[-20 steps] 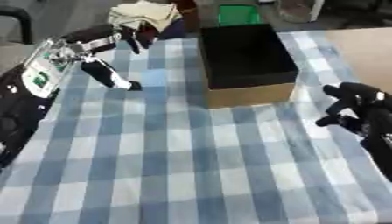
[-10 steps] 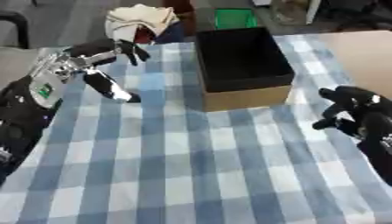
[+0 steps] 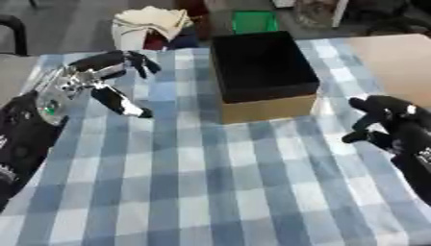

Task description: Pick up objects on the table and place them in the box.

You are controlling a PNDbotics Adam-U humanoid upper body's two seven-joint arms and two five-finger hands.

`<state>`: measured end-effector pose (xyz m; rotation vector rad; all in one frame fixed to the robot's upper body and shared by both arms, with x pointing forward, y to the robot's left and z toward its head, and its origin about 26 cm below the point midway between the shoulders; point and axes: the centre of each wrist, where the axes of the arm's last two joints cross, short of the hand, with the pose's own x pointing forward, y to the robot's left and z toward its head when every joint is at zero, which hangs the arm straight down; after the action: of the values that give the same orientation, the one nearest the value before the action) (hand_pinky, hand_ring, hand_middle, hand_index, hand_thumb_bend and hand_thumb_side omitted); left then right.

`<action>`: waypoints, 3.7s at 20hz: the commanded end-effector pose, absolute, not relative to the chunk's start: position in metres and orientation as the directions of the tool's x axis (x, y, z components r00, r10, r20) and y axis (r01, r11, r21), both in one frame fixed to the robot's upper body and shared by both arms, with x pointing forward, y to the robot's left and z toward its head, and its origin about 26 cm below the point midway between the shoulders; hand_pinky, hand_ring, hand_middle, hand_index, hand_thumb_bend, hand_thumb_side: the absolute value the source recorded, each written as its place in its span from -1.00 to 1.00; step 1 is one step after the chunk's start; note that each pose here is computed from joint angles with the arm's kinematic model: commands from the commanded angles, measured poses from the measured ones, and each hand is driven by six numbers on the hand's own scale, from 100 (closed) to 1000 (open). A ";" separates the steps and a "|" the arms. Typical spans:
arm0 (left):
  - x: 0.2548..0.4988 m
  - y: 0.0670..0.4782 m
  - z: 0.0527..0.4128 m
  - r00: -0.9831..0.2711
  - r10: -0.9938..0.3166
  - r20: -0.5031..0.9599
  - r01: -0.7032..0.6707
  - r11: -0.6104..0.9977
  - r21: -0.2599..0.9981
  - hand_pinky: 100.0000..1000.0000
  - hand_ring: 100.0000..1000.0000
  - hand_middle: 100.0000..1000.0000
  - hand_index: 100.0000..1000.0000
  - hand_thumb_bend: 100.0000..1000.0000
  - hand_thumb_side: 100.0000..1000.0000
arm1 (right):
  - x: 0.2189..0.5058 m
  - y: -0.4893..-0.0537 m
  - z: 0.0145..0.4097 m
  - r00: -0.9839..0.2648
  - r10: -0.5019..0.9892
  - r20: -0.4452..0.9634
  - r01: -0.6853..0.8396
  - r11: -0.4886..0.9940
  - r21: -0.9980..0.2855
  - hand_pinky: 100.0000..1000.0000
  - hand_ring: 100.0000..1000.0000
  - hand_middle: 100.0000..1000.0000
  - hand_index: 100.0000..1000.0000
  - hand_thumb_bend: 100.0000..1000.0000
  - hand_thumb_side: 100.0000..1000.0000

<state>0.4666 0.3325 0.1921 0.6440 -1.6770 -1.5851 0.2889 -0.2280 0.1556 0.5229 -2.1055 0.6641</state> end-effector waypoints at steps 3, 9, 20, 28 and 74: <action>0.469 0.338 0.205 -0.587 -0.797 0.144 0.048 0.144 0.988 0.86 0.36 0.46 0.74 0.19 -0.40 | 0.287 -0.226 0.165 -0.579 -0.142 0.803 -0.581 0.762 -0.285 0.35 1.00 0.18 0.74 -1.00 0.09; 0.470 0.339 0.198 -0.564 -0.812 0.149 0.016 0.170 0.985 0.87 0.35 0.46 0.73 0.17 -0.43 | 0.288 -0.225 0.165 -0.581 -0.146 0.801 -0.584 0.760 -0.286 0.35 1.00 0.18 0.74 -1.00 0.09; 0.470 0.343 0.195 -0.531 -0.832 0.163 -0.047 0.221 0.974 0.86 0.33 0.44 0.71 0.08 -0.50 | 0.289 -0.221 0.167 -0.585 -0.151 0.797 -0.590 0.753 -0.290 0.35 1.00 0.18 0.75 -1.00 0.10; 0.470 0.348 0.190 -0.502 -0.849 0.165 -0.058 0.223 0.973 0.83 0.28 0.37 0.70 0.04 -0.46 | 0.289 -0.220 0.169 -0.590 -0.152 0.793 -0.589 0.752 -0.295 0.35 1.00 0.18 0.75 -1.00 0.12; 0.468 0.308 0.274 -0.661 -0.611 0.435 -0.125 0.661 0.740 0.63 -0.41 -0.70 -0.05 -0.59 -0.77 | 0.292 -0.191 0.183 -0.585 -0.241 0.774 -0.702 0.629 -0.335 0.35 1.00 0.18 0.75 -1.00 0.14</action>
<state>0.4695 0.3039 0.2556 0.5287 -2.1477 -0.8967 0.2950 -0.1925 0.1755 0.7162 -2.1211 0.8139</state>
